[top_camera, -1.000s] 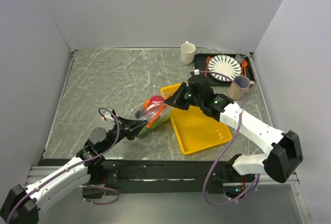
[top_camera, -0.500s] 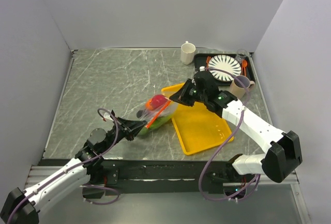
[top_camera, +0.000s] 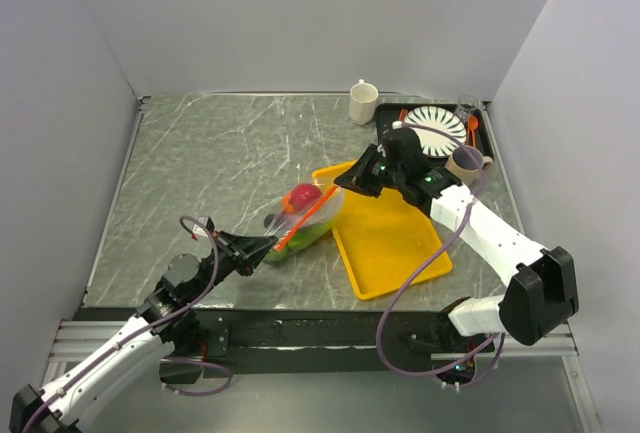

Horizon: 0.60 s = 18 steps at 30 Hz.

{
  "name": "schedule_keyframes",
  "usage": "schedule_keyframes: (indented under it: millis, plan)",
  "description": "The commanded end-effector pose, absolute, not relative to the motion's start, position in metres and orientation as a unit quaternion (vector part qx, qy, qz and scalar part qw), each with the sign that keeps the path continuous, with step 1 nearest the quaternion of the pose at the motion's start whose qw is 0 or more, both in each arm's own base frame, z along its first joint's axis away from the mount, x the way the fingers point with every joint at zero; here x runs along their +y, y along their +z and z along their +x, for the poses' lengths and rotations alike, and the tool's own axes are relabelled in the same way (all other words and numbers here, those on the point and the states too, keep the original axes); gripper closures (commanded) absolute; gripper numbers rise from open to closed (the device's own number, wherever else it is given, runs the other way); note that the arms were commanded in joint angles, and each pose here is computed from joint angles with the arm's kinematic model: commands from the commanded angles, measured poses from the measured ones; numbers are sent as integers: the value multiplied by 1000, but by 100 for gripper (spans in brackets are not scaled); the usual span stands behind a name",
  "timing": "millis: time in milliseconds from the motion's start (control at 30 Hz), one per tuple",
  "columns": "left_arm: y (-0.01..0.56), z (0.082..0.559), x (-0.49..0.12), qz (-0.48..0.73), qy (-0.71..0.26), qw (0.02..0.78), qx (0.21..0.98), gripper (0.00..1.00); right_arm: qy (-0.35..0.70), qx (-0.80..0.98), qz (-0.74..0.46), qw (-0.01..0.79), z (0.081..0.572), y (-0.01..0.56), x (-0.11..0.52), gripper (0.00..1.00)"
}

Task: Place the food in the zip-top bag and seal the zipper
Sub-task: Zip the zipper food storage bag at the center of the board.

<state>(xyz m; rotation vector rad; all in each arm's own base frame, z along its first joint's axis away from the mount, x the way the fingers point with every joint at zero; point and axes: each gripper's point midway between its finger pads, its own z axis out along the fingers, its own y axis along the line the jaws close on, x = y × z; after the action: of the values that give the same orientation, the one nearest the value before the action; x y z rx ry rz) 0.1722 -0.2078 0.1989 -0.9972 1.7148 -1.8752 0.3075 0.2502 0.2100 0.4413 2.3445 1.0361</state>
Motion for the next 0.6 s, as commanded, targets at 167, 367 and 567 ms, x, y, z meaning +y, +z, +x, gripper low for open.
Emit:
schedule_keyframes:
  millis: [167,367,567]
  plan:
    - [206,173,-202,-359,-662,225,619,99,351,847,186,354,355,232,222,92]
    - [210,174,-198,-363,-660,235,614,99,338,850,187,359,370,231,213,92]
    - [212,172,-196,-364,-660,236,613,99,332,851,184,362,381,230,212,91]
